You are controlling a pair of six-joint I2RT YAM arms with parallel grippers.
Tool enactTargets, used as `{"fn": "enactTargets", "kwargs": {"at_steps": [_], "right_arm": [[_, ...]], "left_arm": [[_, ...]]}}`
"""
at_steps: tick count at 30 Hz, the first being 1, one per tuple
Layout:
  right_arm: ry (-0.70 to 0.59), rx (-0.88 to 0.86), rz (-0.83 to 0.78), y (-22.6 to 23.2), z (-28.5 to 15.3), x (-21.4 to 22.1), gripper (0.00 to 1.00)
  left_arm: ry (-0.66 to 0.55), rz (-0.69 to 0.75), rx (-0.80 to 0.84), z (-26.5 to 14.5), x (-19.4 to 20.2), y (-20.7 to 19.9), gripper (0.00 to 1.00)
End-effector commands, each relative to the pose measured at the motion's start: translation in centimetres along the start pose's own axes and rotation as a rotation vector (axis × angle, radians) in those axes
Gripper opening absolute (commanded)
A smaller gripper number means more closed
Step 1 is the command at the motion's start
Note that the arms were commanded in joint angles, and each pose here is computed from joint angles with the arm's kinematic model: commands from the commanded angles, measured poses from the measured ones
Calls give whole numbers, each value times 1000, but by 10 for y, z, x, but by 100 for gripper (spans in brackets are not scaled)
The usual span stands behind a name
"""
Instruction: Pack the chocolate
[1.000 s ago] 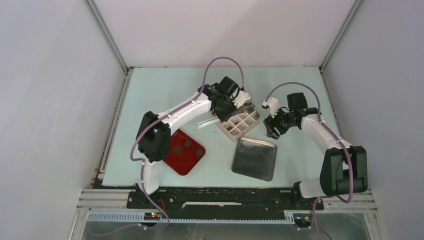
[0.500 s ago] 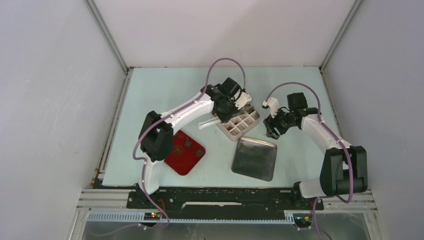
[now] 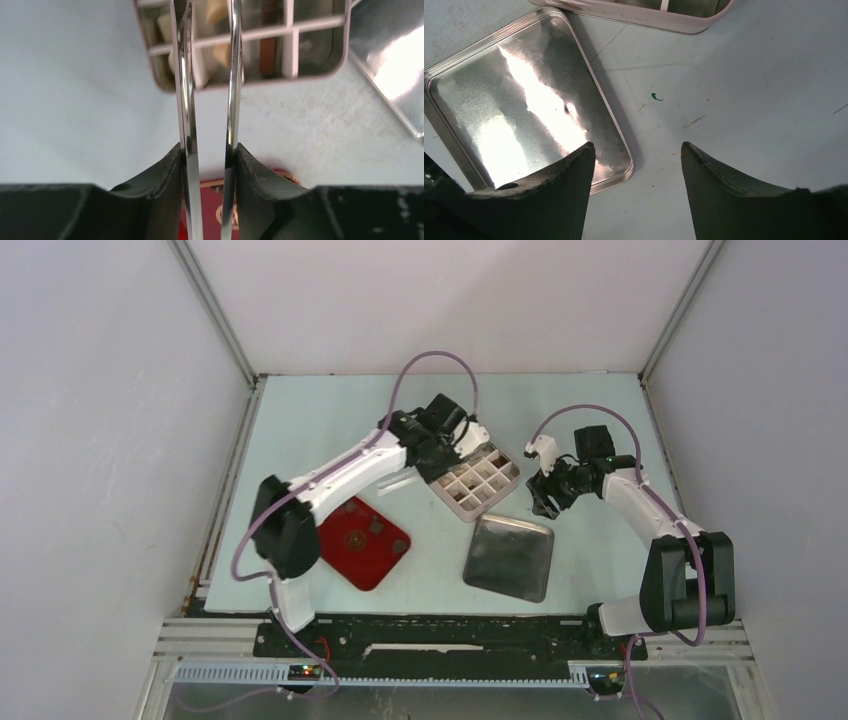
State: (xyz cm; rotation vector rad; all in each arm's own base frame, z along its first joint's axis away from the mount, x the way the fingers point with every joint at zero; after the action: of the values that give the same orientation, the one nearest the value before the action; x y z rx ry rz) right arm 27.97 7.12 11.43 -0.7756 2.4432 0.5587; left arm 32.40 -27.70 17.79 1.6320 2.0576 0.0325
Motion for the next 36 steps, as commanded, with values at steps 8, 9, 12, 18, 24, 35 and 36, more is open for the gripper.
{"fn": "enactTargets", "kwargs": {"at_steps": [8,9,12,18,24,35,36], "right_arm": [[-25,-27,-64,8,-2,-12,67],[-21,-27,-68,9,-1,-12,66],[-6,-31,-84,12,3,-12,66],[18,-39,-105,17,10,-11,66],[28,-39,-113,20,12,-10,67],[23,-32,-107,19,10,-11,66],[22,-33,-107,19,10,-11,66]], "left_arm": [[272,-69,-71,-88,163,-13,41],[298,-98,-67,-92,178,-16,42],[351,-174,-70,-105,214,-23,42],[386,-261,-79,-122,254,-35,45],[385,-294,-17,-118,263,-45,46],[410,-321,17,-94,272,-42,45],[412,-320,20,-93,273,-42,45]]}}
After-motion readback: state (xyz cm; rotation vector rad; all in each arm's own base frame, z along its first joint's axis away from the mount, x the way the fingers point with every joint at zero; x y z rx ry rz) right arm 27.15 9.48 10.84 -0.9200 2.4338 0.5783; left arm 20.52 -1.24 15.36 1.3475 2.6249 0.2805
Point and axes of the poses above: each gripper's point midway between its finger pads, its own z axis out along the fingers, its own y axis along the line the jaws close on, x = y × z, the point moved 4 cm from there along -z, back along the fingers, and after that the axes turned 14 degrees about z, right-handed, at the moved point
